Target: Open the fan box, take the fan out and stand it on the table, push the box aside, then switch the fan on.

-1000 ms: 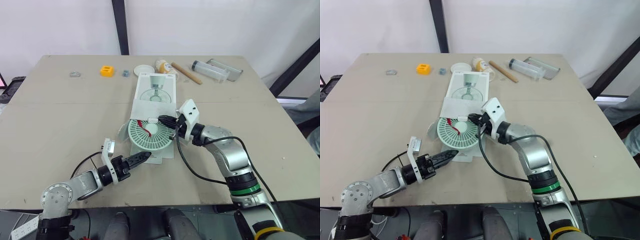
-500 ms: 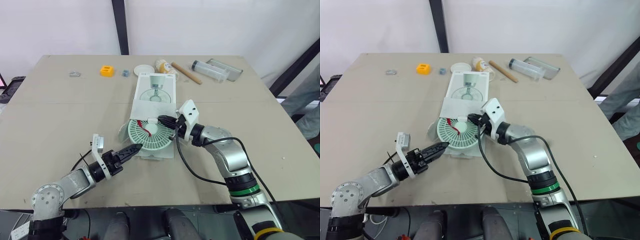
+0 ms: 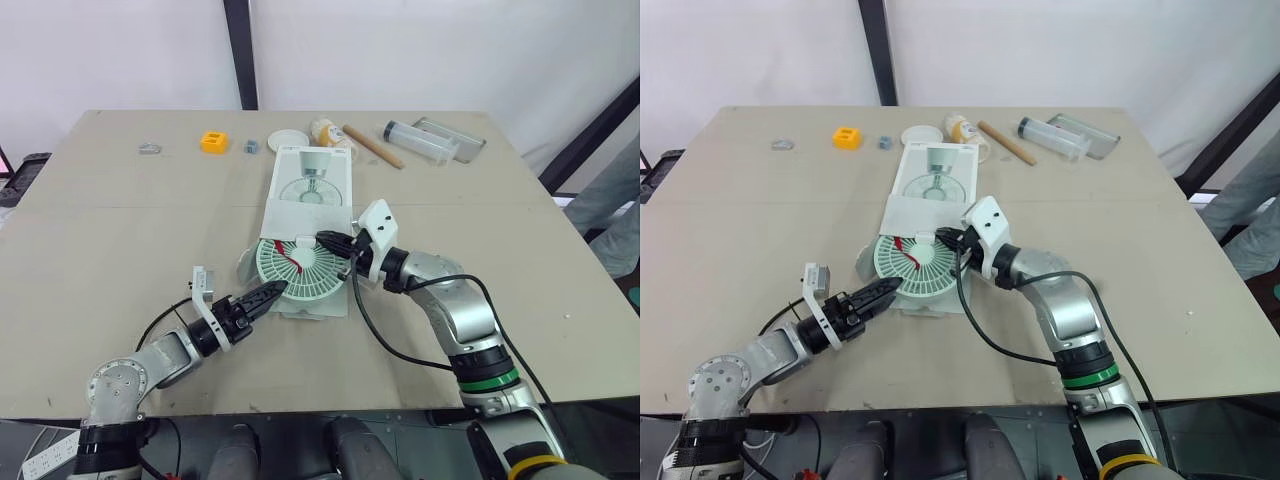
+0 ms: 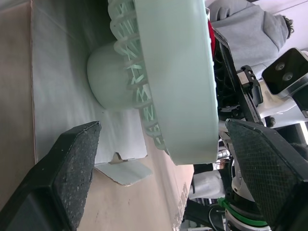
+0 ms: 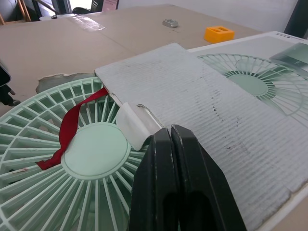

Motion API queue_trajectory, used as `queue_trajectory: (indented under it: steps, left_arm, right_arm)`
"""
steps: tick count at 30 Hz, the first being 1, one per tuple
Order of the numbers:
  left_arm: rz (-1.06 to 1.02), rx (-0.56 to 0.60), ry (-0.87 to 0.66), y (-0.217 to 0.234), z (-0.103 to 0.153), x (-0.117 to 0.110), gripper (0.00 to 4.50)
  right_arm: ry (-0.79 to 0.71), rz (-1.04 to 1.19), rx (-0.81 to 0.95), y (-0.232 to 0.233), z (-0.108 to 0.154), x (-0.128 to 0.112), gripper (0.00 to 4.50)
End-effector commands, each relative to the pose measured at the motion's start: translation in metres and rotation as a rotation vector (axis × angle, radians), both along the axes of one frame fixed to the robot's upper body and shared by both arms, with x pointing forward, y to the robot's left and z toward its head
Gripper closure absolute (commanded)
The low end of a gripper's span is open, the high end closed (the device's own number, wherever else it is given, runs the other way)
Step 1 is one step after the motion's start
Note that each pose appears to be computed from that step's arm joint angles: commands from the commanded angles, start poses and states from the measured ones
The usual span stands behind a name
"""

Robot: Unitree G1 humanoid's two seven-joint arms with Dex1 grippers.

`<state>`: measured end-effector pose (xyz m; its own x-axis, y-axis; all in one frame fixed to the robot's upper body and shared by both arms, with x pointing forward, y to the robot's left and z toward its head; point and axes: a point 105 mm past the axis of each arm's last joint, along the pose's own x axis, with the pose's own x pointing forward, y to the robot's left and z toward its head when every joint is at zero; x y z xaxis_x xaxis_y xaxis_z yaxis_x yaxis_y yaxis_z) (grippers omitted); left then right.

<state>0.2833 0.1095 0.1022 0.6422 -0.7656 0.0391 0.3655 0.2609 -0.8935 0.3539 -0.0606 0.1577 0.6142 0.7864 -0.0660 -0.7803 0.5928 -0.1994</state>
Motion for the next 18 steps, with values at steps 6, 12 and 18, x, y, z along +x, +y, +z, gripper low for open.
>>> queue_trajectory:
  steps: [6, 12, 18]
  left_arm:
    - [-0.014, -0.055, -0.068, -0.006, 0.017, 0.005, 1.77]
    - [-0.048, -0.085, -0.063, -0.011, 0.022, -0.001, 3.1]
    - [-0.095, -0.097, -0.027, -0.008, 0.022, -0.018, 3.25]
  right_arm:
    - [0.059, -0.017, -0.031, -0.004, -0.017, 0.0, 4.5]
    - [0.057, -0.017, -0.029, -0.003, -0.017, 0.001, 4.5]
    - [0.048, -0.019, -0.024, -0.004, -0.014, 0.002, 4.5]
